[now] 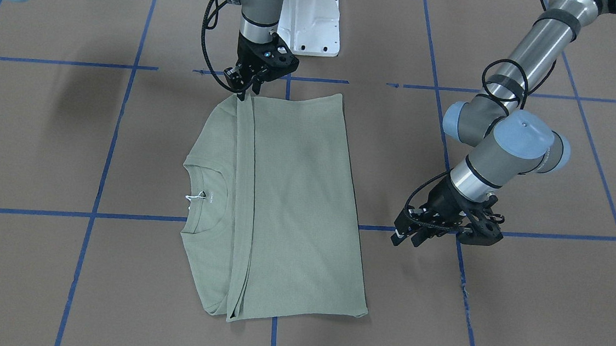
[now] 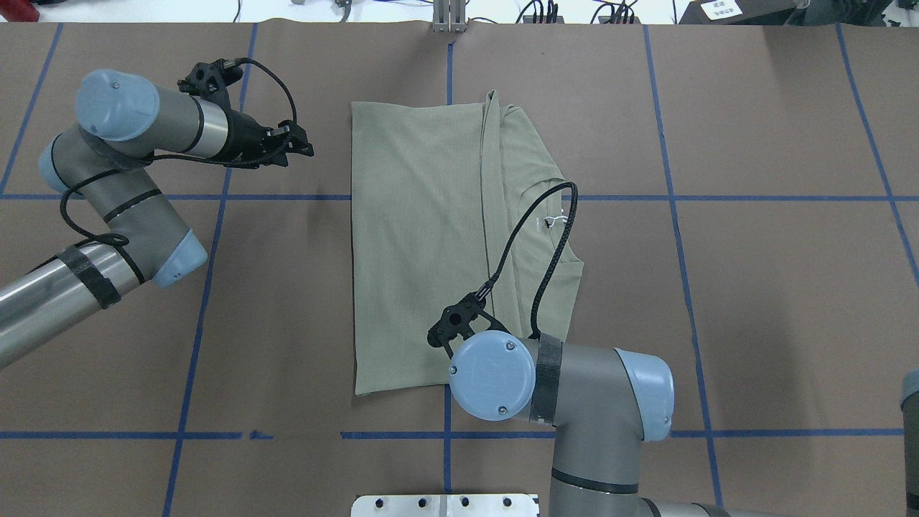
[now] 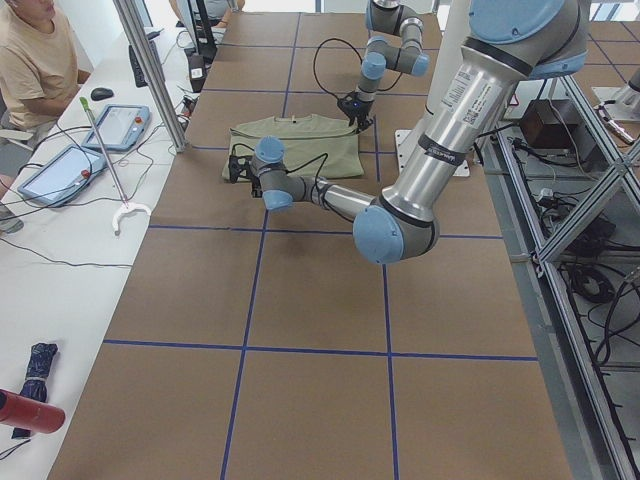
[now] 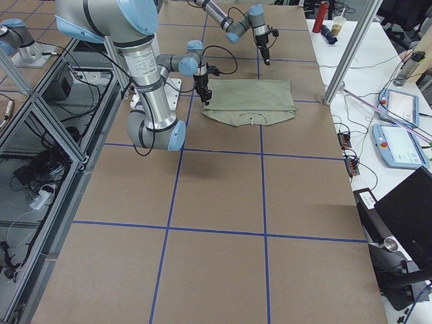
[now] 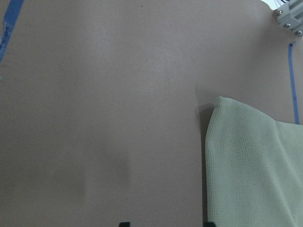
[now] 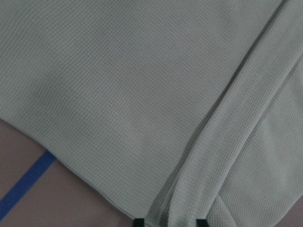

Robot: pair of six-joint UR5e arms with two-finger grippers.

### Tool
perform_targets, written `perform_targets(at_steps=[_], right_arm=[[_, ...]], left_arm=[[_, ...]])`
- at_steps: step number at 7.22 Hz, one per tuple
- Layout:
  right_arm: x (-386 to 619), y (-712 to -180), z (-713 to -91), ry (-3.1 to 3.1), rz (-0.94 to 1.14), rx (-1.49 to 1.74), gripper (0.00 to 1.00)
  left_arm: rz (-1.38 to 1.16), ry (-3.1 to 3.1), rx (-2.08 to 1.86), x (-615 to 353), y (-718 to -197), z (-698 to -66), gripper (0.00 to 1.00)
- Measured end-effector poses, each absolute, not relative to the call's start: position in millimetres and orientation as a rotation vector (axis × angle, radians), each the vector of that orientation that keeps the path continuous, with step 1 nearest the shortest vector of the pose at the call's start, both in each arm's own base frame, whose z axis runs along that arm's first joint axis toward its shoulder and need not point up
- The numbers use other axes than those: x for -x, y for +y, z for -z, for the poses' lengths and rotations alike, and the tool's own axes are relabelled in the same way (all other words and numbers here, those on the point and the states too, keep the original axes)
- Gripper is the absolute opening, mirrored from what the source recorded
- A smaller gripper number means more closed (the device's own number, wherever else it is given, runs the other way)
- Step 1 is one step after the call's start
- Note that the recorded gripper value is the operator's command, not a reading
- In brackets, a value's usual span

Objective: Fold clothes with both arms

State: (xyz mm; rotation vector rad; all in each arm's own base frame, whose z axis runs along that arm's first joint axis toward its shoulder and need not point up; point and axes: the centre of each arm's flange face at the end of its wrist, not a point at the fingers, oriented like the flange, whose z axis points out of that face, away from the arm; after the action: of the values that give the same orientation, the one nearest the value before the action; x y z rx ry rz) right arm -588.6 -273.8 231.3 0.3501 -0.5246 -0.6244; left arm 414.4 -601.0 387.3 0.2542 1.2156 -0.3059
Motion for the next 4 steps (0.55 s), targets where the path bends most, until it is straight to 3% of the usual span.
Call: perform_targets(at_steps=[4], right_arm=[[578.3,-287.6,-228.6,-0.53,0.6,-0.354,0.0]], left_arm=[[0.323,1.223,-0.242,-414.9,-600.4,-384.8,0.6]])
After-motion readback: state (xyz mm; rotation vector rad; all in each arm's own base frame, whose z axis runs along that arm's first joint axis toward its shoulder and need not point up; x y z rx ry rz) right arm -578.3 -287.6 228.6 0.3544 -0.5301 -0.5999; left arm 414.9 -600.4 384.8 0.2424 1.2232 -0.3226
